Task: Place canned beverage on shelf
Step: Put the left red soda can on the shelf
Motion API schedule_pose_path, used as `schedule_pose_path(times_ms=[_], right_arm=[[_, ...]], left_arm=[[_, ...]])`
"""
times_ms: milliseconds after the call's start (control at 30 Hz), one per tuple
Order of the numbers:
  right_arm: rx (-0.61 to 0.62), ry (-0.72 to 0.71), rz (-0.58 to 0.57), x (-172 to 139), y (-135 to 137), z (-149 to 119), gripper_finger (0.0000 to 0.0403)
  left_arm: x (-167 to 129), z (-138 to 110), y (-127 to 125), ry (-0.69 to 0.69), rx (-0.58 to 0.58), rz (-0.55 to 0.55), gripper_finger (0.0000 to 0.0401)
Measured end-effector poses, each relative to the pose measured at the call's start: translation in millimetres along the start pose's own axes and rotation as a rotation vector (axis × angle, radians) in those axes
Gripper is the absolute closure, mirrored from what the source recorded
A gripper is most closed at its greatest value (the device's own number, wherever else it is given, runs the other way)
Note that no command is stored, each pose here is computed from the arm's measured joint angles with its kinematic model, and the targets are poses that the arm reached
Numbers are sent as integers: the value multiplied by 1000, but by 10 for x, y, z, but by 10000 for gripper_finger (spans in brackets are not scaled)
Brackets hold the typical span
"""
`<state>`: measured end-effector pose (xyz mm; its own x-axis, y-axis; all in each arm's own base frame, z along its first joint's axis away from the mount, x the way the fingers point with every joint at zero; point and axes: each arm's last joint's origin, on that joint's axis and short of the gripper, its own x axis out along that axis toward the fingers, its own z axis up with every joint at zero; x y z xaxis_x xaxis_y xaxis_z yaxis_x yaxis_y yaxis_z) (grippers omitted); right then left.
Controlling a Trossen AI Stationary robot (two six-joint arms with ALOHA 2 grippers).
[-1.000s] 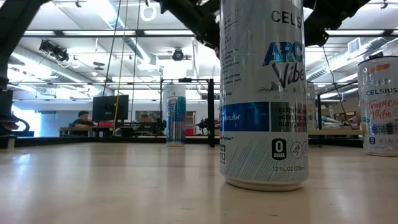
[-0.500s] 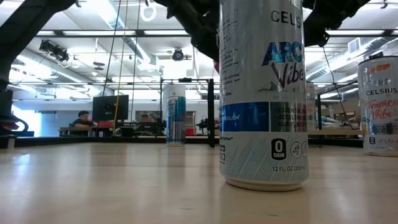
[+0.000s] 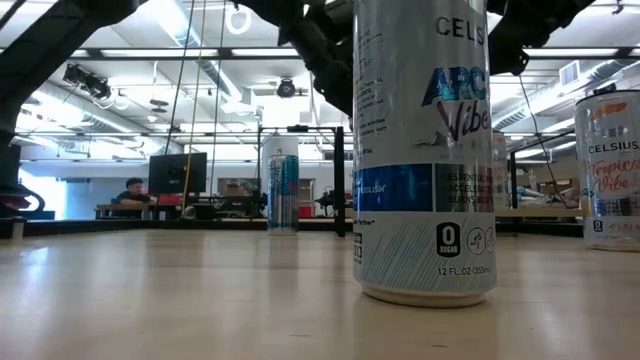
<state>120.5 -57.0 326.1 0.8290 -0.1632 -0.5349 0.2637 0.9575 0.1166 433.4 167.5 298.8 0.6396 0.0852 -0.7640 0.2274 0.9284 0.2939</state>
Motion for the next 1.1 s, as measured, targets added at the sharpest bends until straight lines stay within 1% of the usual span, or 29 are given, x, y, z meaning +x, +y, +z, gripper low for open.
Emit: schedule_pose_path(times_ms=[200, 467, 733, 967, 1100], right_arm=[[1, 11, -2, 26, -8, 3, 98], [-3, 12, -1, 28, -8, 3, 98], [-5, 12, -1, 28, -8, 2, 98], [-6, 12, 1, 28, -7, 2, 98], [-6, 13, 1, 28, -7, 2, 98]], left_arm=[[105, -50, 2, 22, -57, -19, 96], [250, -110, 23, 55, -70, -3, 96], [298, -186, 77, 76, -117, -3, 96], [407, -220, 72, 85, -123, -10, 80], [410, -221, 71, 86, -123, -12, 73]])
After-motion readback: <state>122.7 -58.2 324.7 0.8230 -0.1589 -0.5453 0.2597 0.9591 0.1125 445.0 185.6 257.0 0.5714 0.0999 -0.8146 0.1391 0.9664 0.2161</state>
